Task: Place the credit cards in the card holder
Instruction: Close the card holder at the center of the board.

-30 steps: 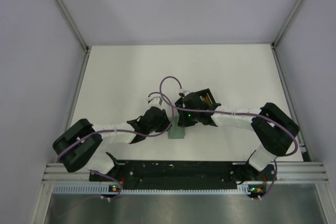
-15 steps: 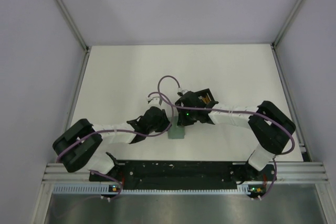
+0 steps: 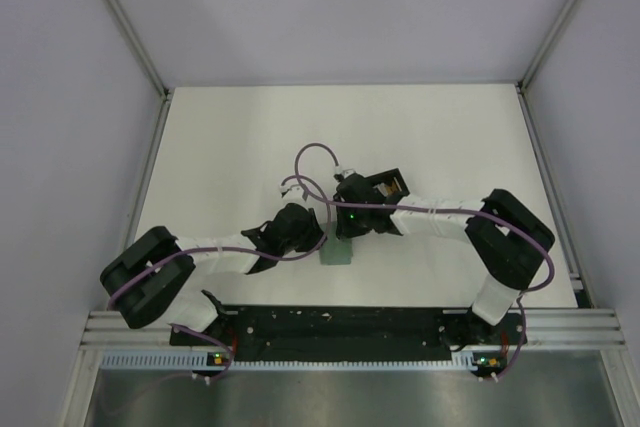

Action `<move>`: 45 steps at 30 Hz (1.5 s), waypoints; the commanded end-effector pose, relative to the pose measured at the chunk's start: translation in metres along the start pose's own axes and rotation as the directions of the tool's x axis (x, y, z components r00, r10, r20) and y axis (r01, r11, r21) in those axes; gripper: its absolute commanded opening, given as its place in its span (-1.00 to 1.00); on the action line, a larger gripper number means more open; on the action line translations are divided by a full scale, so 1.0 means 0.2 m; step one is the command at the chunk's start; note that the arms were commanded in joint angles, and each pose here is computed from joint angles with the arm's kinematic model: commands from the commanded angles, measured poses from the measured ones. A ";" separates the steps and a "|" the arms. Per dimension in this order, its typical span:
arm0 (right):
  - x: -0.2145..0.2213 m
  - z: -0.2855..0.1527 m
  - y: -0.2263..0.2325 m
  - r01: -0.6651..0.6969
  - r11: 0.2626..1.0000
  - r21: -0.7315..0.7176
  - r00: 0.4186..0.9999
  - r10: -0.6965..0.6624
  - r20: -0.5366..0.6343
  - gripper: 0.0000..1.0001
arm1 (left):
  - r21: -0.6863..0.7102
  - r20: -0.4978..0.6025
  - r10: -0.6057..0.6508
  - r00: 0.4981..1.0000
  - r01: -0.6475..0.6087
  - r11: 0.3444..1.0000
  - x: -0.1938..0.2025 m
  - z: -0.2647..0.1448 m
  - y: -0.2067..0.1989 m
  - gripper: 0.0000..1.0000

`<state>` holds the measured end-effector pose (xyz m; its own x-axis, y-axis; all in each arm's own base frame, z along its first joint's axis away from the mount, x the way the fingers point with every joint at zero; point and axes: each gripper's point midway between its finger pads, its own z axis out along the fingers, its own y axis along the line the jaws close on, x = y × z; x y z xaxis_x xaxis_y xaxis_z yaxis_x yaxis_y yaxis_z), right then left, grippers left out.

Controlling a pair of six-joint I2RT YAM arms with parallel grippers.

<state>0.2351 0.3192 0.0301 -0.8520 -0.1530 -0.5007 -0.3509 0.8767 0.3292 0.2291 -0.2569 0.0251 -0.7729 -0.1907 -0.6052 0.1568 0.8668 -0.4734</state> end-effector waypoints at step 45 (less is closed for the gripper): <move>-0.04 -0.35 -0.03 -0.009 0.994 -0.105 0.980 0.030 0.197 -0.17 | -0.021 0.082 0.063 0.995 -0.061 0.998 -0.14 -0.19 0.00 0.69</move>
<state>0.2155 0.2913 0.0709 -0.8003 -0.0829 -0.5939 -0.3793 0.8371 0.3943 0.2187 -0.2426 0.0433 -0.7565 -0.1564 -0.6351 0.1936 0.8740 -0.4458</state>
